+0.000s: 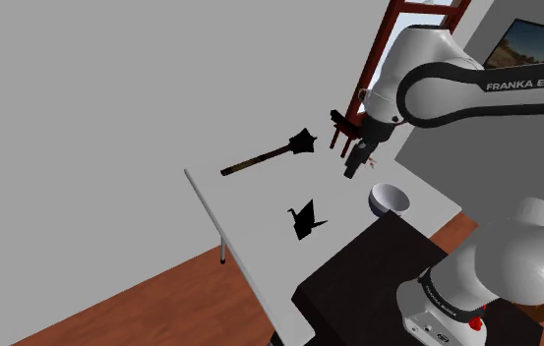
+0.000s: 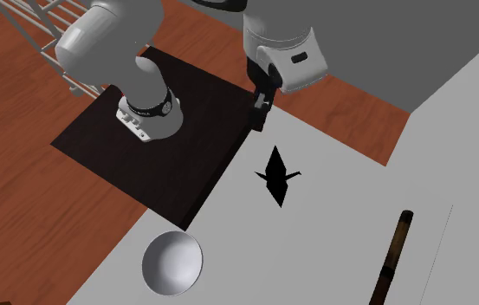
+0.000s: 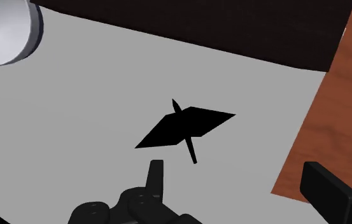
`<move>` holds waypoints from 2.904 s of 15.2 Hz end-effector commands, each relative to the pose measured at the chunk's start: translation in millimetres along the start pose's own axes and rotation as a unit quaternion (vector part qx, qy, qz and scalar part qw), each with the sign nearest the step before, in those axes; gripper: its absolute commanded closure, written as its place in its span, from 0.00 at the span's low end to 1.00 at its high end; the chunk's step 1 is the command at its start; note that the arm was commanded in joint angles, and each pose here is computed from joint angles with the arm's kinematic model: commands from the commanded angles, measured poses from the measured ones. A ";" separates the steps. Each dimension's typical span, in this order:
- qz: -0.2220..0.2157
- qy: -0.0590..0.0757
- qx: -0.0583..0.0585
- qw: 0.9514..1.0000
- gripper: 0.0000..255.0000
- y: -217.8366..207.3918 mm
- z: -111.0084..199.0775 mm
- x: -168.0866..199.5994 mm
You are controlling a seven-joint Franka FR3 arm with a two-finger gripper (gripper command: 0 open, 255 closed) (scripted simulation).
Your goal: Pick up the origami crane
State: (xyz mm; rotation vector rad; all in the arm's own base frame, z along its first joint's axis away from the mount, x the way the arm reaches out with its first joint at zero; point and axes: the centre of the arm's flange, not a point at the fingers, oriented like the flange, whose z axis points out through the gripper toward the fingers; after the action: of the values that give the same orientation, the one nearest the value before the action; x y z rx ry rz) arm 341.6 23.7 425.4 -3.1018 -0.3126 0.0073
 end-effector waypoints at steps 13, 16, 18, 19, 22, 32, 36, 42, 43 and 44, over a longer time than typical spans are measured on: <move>-0.127 0.032 0.013 0.991 0.00 12.0 172.5 60.0; -0.154 0.038 0.016 0.987 0.00 12.2 208.9 74.4; -0.172 0.042 0.018 0.984 0.00 11.7 233.0 84.2; -0.181 0.044 0.019 0.982 0.00 11.3 245.0 89.2; -0.199 0.048 0.021 0.979 0.00 10.1 270.0 99.7; -0.199 0.048 0.021 0.979 1.00 11.4 310.2 100.2; -0.199 0.048 0.021 0.979 1.00 11.3 310.4 100.2; -0.199 0.048 0.021 0.979 1.00 10.9 304.7 99.8; -0.199 0.048 0.021 0.979 1.00 10.8 299.4 99.8; -0.199 0.048 0.021 0.979 1.00 10.7 294.1 99.8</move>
State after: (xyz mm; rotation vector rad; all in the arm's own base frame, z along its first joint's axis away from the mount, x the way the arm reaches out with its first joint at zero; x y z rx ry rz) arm 439.7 39.9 126.1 -2.9258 -0.9073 -0.1420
